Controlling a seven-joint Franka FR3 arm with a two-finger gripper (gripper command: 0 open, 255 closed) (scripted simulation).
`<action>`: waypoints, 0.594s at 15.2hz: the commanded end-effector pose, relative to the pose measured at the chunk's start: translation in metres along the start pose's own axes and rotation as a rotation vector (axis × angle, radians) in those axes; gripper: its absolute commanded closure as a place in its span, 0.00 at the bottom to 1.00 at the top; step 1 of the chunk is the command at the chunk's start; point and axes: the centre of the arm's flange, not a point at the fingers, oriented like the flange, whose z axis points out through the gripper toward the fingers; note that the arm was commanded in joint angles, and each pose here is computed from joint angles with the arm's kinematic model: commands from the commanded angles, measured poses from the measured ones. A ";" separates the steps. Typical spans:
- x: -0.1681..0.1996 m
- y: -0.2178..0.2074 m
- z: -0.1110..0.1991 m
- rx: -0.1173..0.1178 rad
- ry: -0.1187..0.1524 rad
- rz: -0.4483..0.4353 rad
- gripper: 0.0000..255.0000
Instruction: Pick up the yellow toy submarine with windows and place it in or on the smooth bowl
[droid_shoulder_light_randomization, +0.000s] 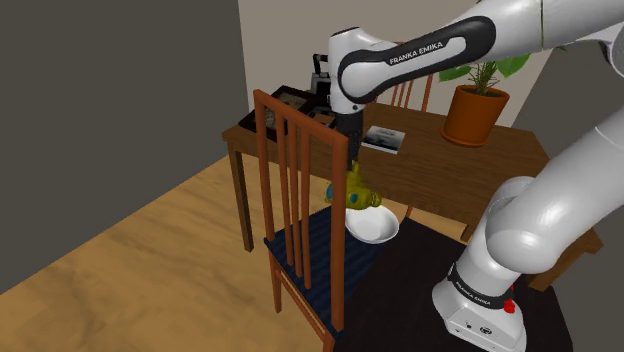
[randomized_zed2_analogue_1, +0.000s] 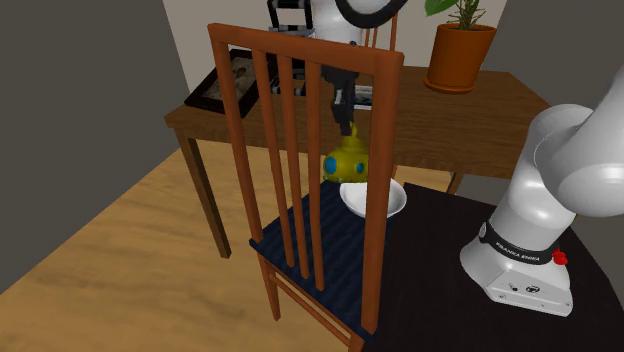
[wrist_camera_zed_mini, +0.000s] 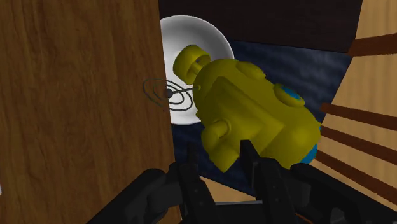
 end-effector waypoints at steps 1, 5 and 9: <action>-0.025 0.008 -0.006 0.000 0.000 0.000 1.00; -0.075 0.026 -0.011 0.000 0.000 0.000 1.00; -0.075 0.026 0.005 0.000 0.000 0.000 1.00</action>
